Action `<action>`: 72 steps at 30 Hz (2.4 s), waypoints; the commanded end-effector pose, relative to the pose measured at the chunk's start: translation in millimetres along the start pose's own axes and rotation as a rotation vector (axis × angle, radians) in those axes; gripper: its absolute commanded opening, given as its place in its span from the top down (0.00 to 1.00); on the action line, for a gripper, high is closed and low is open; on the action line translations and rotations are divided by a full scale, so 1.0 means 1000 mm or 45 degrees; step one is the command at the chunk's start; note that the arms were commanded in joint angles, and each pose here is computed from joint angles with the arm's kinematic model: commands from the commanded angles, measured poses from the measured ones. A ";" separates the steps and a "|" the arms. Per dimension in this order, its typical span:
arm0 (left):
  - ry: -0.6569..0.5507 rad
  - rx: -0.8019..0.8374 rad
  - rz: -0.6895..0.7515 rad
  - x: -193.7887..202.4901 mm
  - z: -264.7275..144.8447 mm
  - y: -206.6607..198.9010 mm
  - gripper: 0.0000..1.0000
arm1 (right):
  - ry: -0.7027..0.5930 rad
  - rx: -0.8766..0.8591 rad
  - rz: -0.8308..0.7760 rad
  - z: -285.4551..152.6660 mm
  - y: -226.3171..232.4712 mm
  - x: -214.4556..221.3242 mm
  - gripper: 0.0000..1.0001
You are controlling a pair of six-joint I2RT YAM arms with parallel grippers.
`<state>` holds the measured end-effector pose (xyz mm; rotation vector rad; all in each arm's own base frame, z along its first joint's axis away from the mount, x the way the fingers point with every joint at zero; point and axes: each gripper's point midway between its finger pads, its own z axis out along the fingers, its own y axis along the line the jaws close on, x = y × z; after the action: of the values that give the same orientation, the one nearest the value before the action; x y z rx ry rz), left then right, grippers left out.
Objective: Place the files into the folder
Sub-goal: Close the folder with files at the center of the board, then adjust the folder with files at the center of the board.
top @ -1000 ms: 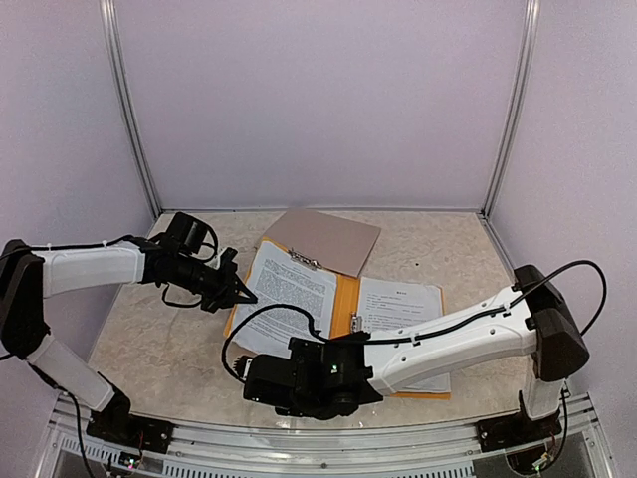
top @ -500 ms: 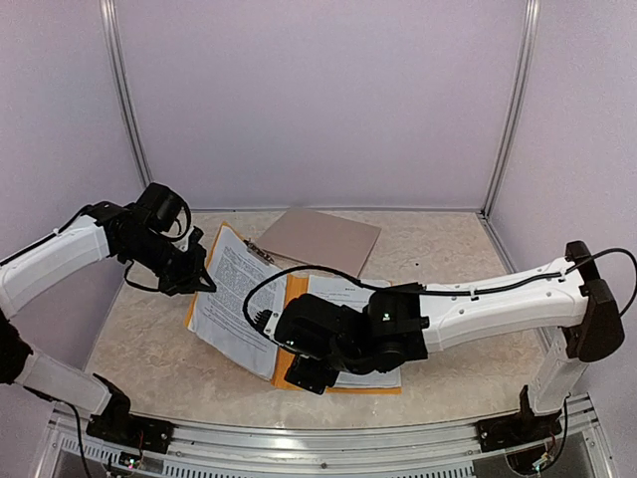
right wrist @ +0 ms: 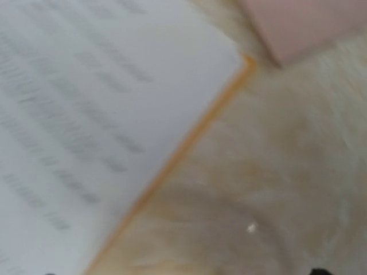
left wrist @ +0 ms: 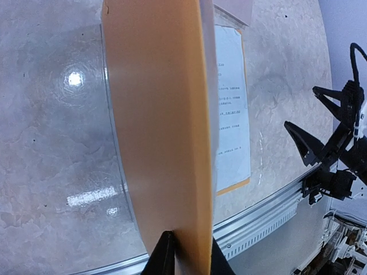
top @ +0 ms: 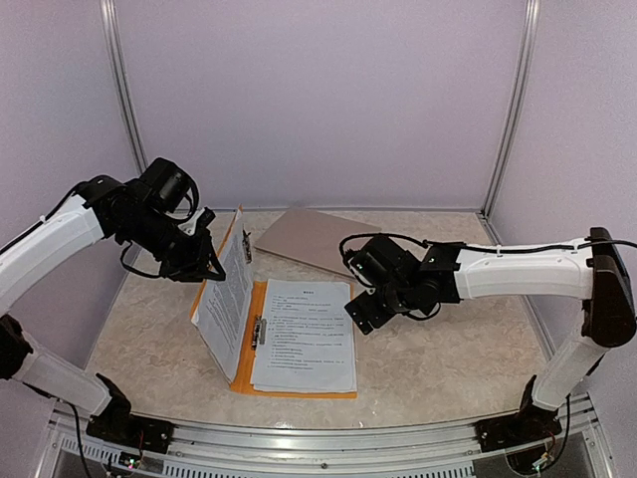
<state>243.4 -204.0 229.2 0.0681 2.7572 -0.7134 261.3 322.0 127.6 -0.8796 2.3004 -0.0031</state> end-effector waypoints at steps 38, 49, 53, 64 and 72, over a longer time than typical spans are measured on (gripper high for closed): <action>-0.056 0.029 -0.210 -0.027 0.129 0.031 0.01 | -0.041 -0.494 0.635 0.070 -0.011 0.023 0.07; 0.074 0.033 -0.258 -0.011 0.182 0.047 0.01 | -0.007 -0.605 0.664 0.096 0.018 0.021 0.10; 0.083 0.047 -0.255 -0.007 0.192 0.042 0.01 | -0.011 -0.626 0.661 0.096 0.020 0.021 0.10; 0.108 0.061 -0.229 -0.006 0.219 0.023 0.01 | -0.038 -0.687 0.655 0.100 0.028 0.010 0.13; 0.080 0.055 -0.225 -0.024 0.224 0.016 0.01 | -0.060 -0.573 0.621 0.107 0.006 -0.001 0.13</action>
<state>318.4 -289.5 41.0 -0.1579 2.8511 -0.8316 309.8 354.4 44.4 -0.4741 2.4555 0.8210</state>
